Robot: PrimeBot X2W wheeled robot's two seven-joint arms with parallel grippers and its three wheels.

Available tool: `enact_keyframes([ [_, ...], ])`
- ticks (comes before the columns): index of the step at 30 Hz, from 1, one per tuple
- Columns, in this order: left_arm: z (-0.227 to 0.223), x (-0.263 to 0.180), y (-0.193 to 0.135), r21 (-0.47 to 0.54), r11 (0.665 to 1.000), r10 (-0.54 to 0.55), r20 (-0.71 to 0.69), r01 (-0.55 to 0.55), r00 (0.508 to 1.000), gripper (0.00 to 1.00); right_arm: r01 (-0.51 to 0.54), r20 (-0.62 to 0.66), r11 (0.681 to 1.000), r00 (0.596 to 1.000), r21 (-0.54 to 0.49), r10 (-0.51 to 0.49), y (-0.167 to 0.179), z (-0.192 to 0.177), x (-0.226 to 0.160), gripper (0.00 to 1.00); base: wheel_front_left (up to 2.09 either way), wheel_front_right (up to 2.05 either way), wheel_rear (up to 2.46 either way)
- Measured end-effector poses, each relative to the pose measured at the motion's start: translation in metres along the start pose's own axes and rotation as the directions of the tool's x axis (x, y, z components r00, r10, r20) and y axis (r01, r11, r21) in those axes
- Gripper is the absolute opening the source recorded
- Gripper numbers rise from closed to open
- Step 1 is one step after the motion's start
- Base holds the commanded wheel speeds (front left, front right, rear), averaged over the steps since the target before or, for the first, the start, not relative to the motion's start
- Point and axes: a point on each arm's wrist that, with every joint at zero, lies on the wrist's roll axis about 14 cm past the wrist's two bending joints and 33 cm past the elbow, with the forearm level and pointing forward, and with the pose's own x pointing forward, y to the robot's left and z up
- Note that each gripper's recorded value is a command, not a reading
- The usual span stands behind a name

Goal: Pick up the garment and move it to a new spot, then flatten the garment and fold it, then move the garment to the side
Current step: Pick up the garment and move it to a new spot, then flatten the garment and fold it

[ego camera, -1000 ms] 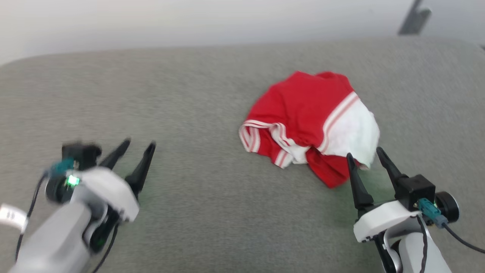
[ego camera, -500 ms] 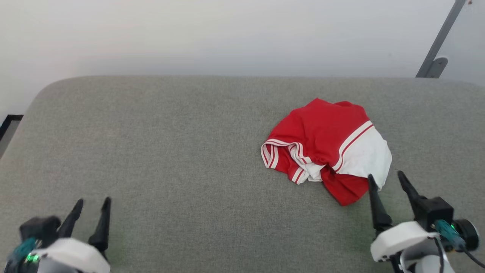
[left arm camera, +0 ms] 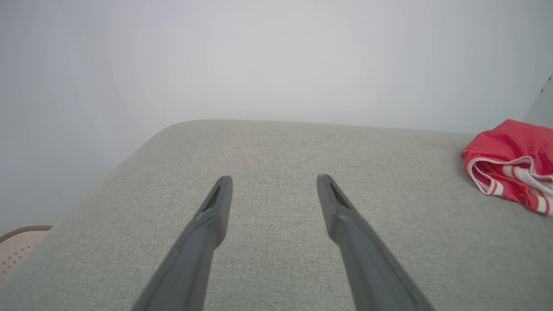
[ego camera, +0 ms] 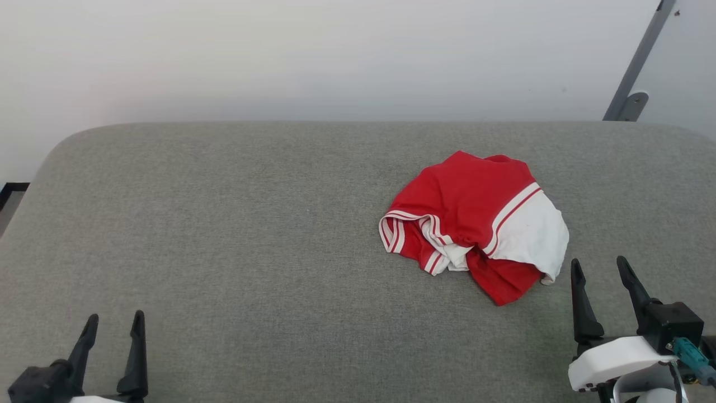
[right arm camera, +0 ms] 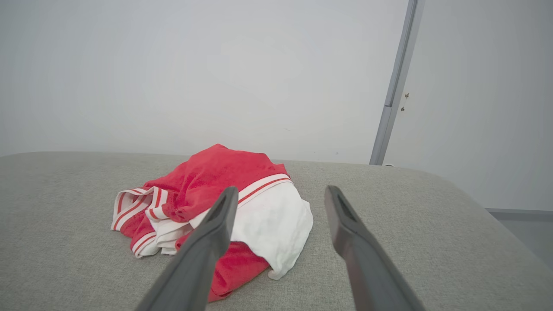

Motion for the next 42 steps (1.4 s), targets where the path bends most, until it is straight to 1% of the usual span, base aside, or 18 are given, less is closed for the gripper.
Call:
enact_keyframes([
  [9, -0.001, 0.003, -0.012, -0.003, 1.000, -0.026, 0.000, 0.026, 1.000, 1.00, 0.011, -0.012, 1.000, 1.000, -0.001, -0.011, -0.004, -0.004, -0.003, 1.00, 0.00, 0.00, 0.00],
  [17, -0.002, 0.007, -0.014, -0.004, 0.999, -0.034, -0.003, 0.034, 0.999, 1.00, 0.011, -0.030, 1.000, 0.999, 0.000, -0.011, -0.004, -0.010, -0.001, 1.00, 0.00, 0.00, 0.00],
  [20, -0.007, 0.009, -0.017, -0.017, 0.999, -0.036, -0.016, 0.035, 0.999, 1.00, -0.007, -0.095, 1.000, 0.995, -0.022, 0.005, 0.001, -0.022, 0.003, 1.00, 0.00, 0.00, 0.00],
  [23, -0.013, 0.012, -0.019, -0.023, 0.999, -0.039, -0.035, 0.039, 0.999, 1.00, -0.064, -0.196, 0.994, 0.980, -0.088, 0.046, 0.006, -0.033, 0.015, 1.00, 0.00, 0.00, 0.00],
  [25, -0.019, 0.015, -0.021, -0.024, 0.999, -0.047, -0.054, 0.046, 0.997, 1.00, -0.086, -0.266, 0.988, 0.963, -0.127, 0.049, 0.001, -0.039, 0.025, 1.00, 0.00, 0.00, 0.00],
  [28, -0.026, 0.020, -0.022, -0.025, 0.998, -0.051, -0.079, 0.049, 0.996, 1.00, -0.084, -0.348, 0.988, 0.937, -0.127, 0.034, -0.011, -0.042, 0.042, 1.00, 0.00, 0.00, 0.00],
  [30, -0.031, 0.024, -0.022, -0.038, 0.998, -0.051, -0.094, 0.047, 0.994, 1.00, -0.086, -0.423, 0.983, 0.906, -0.164, 0.008, -0.027, -0.048, 0.049, 1.00, 0.00, 0.00, 0.00],
  [33, -0.038, 0.030, -0.023, -0.053, 0.998, -0.051, -0.113, 0.045, 0.992, 1.00, -0.083, -0.539, 0.981, 0.842, -0.173, -0.024, -0.045, -0.061, 0.055, 1.00, 0.00, 0.00, 0.00],
  [36, -0.045, 0.034, -0.022, -0.061, 0.997, -0.052, -0.135, 0.044, 0.990, 1.00, -0.106, -0.633, 0.983, 0.774, -0.148, -0.012, -0.046, -0.071, 0.062, 1.00, 0.00, 0.00, 0.00],
  [38, -0.051, 0.036, -0.022, -0.064, 0.997, -0.053, -0.151, 0.043, 0.987, 1.00, -0.114, -0.679, 0.987, 0.734, -0.112, 0.008, -0.043, -0.078, 0.066, 1.00, 0.00, 0.00, 0.00],
  [40, -0.055, 0.039, -0.023, -0.068, 0.997, -0.056, -0.164, 0.045, 0.985, 1.00, -0.114, -0.709, 0.991, 0.705, -0.070, 0.031, -0.038, -0.083, 0.072, 1.00, 0.00, 0.00, 0.00],
  [42, -0.059, 0.042, -0.024, -0.080, 0.996, -0.057, -0.172, 0.044, 0.983, 1.00, -0.111, -0.723, 0.993, 0.690, -0.050, 0.041, -0.036, -0.086, 0.079, 1.00, 0.00, 0.00, 0.00],
])
